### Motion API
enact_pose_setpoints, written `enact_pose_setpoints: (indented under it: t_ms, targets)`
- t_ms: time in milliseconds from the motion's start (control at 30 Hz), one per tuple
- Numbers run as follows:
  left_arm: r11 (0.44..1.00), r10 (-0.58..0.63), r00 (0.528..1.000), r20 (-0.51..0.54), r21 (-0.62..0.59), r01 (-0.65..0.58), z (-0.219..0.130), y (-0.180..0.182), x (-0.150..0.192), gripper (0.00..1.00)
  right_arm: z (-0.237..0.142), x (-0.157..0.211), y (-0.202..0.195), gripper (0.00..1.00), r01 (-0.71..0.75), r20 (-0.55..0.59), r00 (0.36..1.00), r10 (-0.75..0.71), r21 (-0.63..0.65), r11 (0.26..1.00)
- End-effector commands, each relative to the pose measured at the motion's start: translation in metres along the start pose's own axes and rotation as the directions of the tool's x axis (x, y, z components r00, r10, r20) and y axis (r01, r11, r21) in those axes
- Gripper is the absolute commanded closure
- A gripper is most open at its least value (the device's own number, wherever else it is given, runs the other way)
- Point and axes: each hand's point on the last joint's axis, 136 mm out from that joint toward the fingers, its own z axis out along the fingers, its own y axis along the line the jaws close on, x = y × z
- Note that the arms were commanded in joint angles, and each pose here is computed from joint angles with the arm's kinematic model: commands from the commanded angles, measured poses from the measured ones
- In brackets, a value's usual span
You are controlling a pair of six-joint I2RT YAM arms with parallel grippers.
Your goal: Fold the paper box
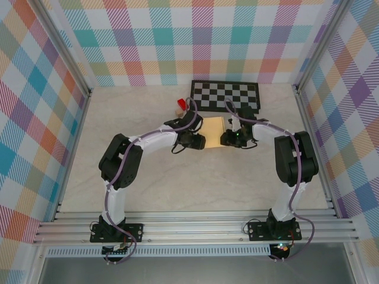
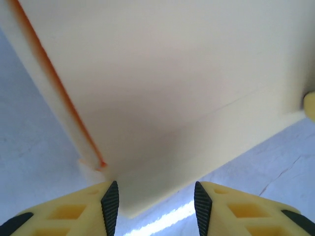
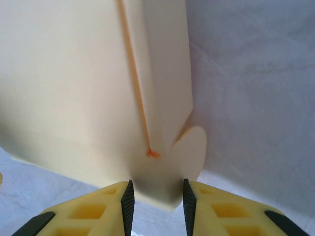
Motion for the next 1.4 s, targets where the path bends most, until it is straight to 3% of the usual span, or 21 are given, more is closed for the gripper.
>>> enact_pose_setpoints:
  t_ms: [0, 367, 567, 667, 1000, 1200, 1367]
  targets:
    - [0.998, -0.060, 0.998, 0.010, 0.028, 0.059, -0.003, -0.001, -0.015, 0.53, -0.006, -0.009, 0.007, 0.65, -0.033, 0.003, 0.999, 0.033, -0.025, 0.999]
    - [0.993, -0.122, 0.992, -0.012, 0.000, 0.122, -0.003, 0.012, -0.021, 0.49, -0.007, -0.017, 0.006, 0.64, -0.052, 0.009, 0.999, 0.052, -0.005, 0.999]
    - [0.987, -0.160, 0.987, -0.023, -0.021, 0.160, -0.011, 0.025, -0.012, 0.30, -0.003, -0.015, 0.003, 0.61, -0.057, 0.005, 0.998, 0.057, -0.001, 0.998]
    - [0.988, -0.153, 0.988, -0.017, 0.003, 0.153, -0.007, 0.025, -0.011, 0.26, -0.003, -0.018, 0.005, 0.60, -0.052, 0.014, 0.999, 0.052, -0.011, 0.999]
    - [0.977, -0.168, 0.986, 0.000, 0.133, 0.166, 0.005, 0.005, -0.023, 0.25, -0.001, -0.025, 0.022, 0.60, -0.024, 0.029, 0.999, 0.028, -0.111, 0.994]
    - [0.958, -0.202, 0.979, -0.019, 0.204, 0.202, 0.002, -0.016, -0.026, 0.36, -0.007, -0.027, 0.037, 0.62, -0.052, 0.028, 0.998, 0.058, -0.190, 0.980]
    - [0.964, -0.193, 0.981, -0.017, 0.183, 0.193, -0.011, -0.021, -0.012, 0.38, -0.013, -0.017, 0.038, 0.63, -0.071, 0.022, 0.997, 0.077, -0.192, 0.979]
